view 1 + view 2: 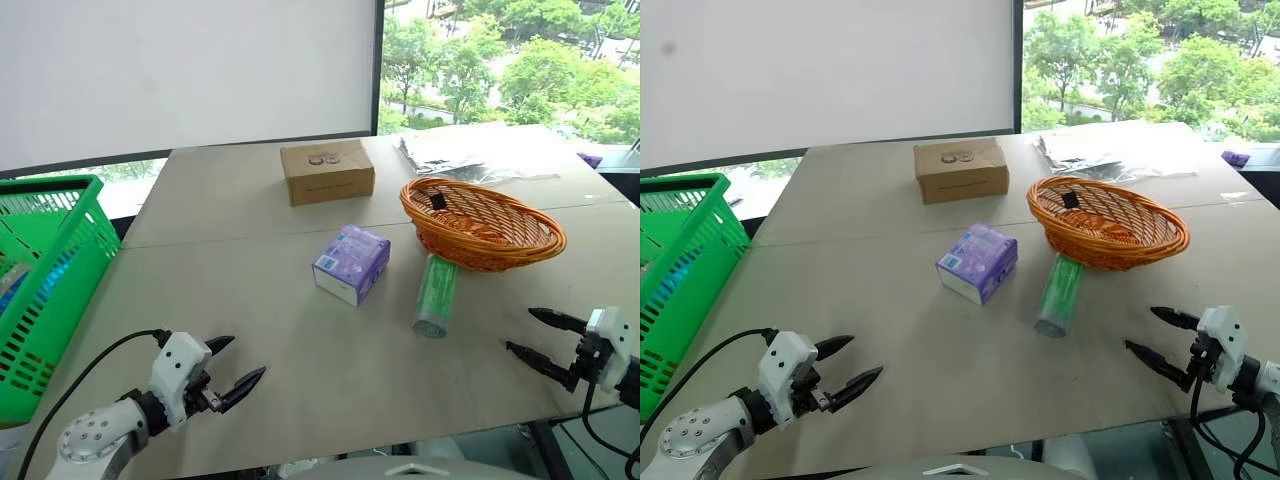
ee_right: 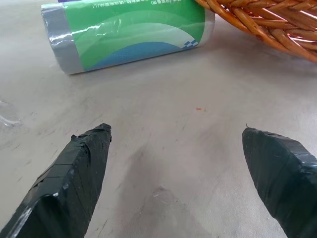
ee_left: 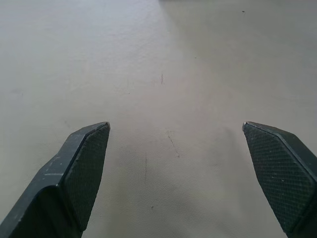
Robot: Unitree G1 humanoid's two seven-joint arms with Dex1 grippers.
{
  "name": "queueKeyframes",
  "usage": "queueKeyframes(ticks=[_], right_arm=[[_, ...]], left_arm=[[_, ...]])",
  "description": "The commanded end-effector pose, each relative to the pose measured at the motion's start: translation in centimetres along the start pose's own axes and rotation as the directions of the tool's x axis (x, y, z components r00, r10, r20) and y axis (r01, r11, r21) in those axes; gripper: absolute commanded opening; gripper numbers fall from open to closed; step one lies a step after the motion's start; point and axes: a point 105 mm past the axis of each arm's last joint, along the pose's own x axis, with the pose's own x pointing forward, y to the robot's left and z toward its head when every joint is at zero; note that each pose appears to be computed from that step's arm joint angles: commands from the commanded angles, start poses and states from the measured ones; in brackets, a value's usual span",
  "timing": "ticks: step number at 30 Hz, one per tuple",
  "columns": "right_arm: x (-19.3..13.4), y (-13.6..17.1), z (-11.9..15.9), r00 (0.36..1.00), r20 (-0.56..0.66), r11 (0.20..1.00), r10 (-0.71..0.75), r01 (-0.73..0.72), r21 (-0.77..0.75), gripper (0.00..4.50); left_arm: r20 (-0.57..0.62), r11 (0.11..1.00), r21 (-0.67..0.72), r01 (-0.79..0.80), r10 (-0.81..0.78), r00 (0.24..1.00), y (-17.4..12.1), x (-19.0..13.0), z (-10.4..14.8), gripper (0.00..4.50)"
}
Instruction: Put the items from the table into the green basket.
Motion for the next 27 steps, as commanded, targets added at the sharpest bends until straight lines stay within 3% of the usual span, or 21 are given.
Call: queueKeyframes(ticks=[1,22,24,27], right_arm=[[-0.3,-0.5,0.7,1.000,0.015,0.998,-0.005,0.006,-0.060,4.50],[-0.4,0.4,1.5,0.999,0.050,0.996,-0.019,0.023,-0.083,4.50],[-0.4,0.5,2.3,0.998,0.062,0.995,-0.011,0.017,-0.102,4.50],[0.5,0.8,6.8,0.983,0.178,0.987,0.035,-0.006,-0.162,4.50]], left_arm=[[0.024,0.999,0.036,-0.005,0.004,1.000,0.6,-0.1,0.9,4.44],[0.038,0.997,0.064,0.035,-0.037,0.999,1.0,0.6,1.5,4.44],[0.052,0.996,0.082,0.037,-0.041,0.998,1.2,0.6,2.0,4.44],[0.136,0.996,0.066,0.067,-0.075,0.988,1.3,0.5,4.8,4.44]])
